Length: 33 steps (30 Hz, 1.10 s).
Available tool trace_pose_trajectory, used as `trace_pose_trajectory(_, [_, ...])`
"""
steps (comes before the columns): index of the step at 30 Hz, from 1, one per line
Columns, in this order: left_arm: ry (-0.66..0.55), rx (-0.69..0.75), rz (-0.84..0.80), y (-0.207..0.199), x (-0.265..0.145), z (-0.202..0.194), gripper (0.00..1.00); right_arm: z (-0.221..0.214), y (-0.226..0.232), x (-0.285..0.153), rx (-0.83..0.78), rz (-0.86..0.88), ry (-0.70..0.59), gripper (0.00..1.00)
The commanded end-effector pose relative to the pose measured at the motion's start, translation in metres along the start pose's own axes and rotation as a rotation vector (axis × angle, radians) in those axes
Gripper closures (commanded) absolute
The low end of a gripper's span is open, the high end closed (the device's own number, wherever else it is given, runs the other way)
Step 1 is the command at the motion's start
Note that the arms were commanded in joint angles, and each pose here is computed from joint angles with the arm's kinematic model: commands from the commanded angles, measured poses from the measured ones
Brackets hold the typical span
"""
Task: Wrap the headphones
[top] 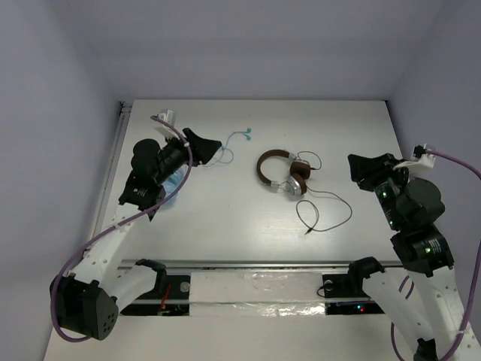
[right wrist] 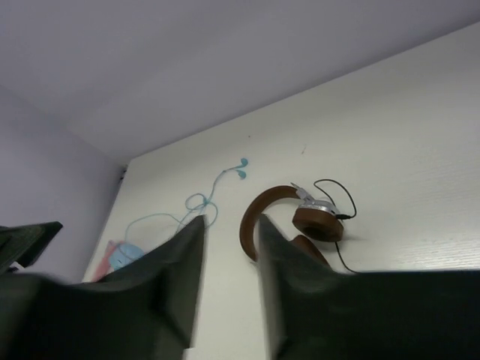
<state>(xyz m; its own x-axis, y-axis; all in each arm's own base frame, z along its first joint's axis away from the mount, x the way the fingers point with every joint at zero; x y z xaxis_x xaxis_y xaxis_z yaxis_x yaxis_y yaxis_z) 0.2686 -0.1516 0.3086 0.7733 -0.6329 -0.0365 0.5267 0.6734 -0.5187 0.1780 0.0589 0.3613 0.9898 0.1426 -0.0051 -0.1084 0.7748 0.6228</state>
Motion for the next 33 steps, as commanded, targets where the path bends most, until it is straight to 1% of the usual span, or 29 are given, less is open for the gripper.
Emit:
trace_pose_trajectory(1, [-0.08,0.031,-0.058,-0.016,0.001,0.021,0.52,0.012,0.005,-0.007,-0.006,0.017,-0.045,0.69])
trace_pose_trajectory(2, [-0.089,0.031,-0.055,-0.017,0.002,0.02,0.62,0.013,0.005,-0.009,-0.006,0.018,-0.05,0.83])
trace_pose_trajectory(3, [-0.093,0.03,-0.041,-0.017,0.005,0.018,0.69,0.013,0.004,-0.009,-0.011,0.011,-0.052,1.0])
trace_pose_trajectory(4, [-0.064,0.031,-0.046,-0.027,0.009,0.01,0.75,0.013,0.004,-0.009,-0.013,0.01,-0.053,1.0])
trace_pose_trajectory(5, [-0.051,0.033,0.021,-0.022,0.019,0.003,0.87,0.014,0.004,-0.01,-0.014,0.011,-0.055,1.0])
trace_pose_trajectory(6, [-0.004,0.058,0.058,-0.022,0.024,-0.008,0.94,0.012,0.004,-0.01,-0.013,0.015,-0.05,1.0])
trace_pose_trajectory(7, [0.034,0.074,0.042,-0.035,0.029,-0.02,1.0,0.01,0.003,-0.01,-0.015,0.017,-0.043,1.0])
trace_pose_trajectory(11, [0.096,0.133,0.192,-0.028,0.048,-0.048,1.0,0.002,0.001,-0.008,-0.008,0.022,-0.014,1.0])
trace_pose_trajectory(15, [0.195,0.179,0.237,-0.023,0.059,-0.08,1.0,-0.009,0.0,-0.006,0.012,0.044,0.037,1.0])
trace_pose_trajectory(16, [0.217,0.188,0.245,-0.022,0.062,-0.088,0.99,-0.014,-0.003,-0.005,0.016,0.037,0.049,1.0])
trace_pose_trajectory(17, [0.255,0.202,0.264,-0.018,0.068,-0.1,0.91,-0.015,-0.004,-0.005,0.022,0.036,0.05,1.0])
trace_pose_trajectory(18, [0.283,0.209,0.267,-0.017,0.071,-0.108,0.87,-0.017,-0.003,-0.005,0.026,0.048,0.054,1.0])
trace_pose_trajectory(19, [0.333,0.225,0.259,-0.016,0.077,-0.124,0.75,-0.019,-0.004,-0.004,0.029,0.05,0.06,1.0])
trace_pose_trajectory(20, [0.327,0.225,0.255,-0.018,0.079,-0.121,0.7,-0.021,-0.004,-0.004,0.03,0.051,0.065,0.99])
trace_pose_trajectory(21, [0.375,0.241,0.261,-0.014,0.084,-0.137,0.66,-0.022,-0.003,-0.003,0.032,0.06,0.073,0.94])
trace_pose_trajectory(22, [0.396,0.258,0.252,-0.017,0.088,-0.145,0.62,-0.024,-0.004,-0.002,0.031,0.06,0.083,0.91])
trace_pose_trajectory(23, [0.398,0.266,0.26,-0.016,0.093,-0.146,0.57,-0.026,-0.004,-0.001,0.028,0.062,0.09,0.88])
trace_pose_trajectory(24, [0.435,0.286,0.28,-0.01,0.099,-0.16,0.55,-0.03,-0.005,0.001,0.025,0.065,0.106,0.81])
trace_pose_trajectory(26, [0.437,0.298,0.288,-0.009,0.111,-0.161,0.51,-0.033,-0.006,0.004,0.023,0.063,0.12,0.74])
trace_pose_trajectory(27, [0.464,0.313,0.32,0.0,0.118,-0.172,0.5,-0.035,-0.006,0.005,0.023,0.065,0.126,0.68])
trace_pose_trajectory(30, [0.464,0.353,0.381,0.011,0.14,-0.179,0.48,-0.036,-0.006,0.006,0.018,0.073,0.13,0.59])
trace_pose_trajectory(32, [0.441,0.377,0.401,0.011,0.156,-0.174,0.47,-0.04,-0.005,0.005,0.014,0.093,0.154,0.59])
trace_pose_trajectory(33, [0.471,0.395,0.431,0.019,0.161,-0.185,0.47,-0.041,-0.005,0.005,0.013,0.095,0.159,0.58])
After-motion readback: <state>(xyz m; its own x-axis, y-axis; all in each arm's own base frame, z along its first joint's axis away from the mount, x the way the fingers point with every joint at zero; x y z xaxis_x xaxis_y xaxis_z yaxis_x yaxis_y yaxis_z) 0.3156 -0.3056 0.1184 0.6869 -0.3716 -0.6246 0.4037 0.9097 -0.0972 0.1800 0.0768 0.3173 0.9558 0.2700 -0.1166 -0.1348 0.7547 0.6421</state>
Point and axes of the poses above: each gripper's point midway between its finger pads, its own x axis out along the fingers, its own y axis along the line the jaws close on, z = x × y, the point moved 6 cm from there along -x, back along the fingers, and after that the axes turned 6 degrees about x, right-handed, at the moved point
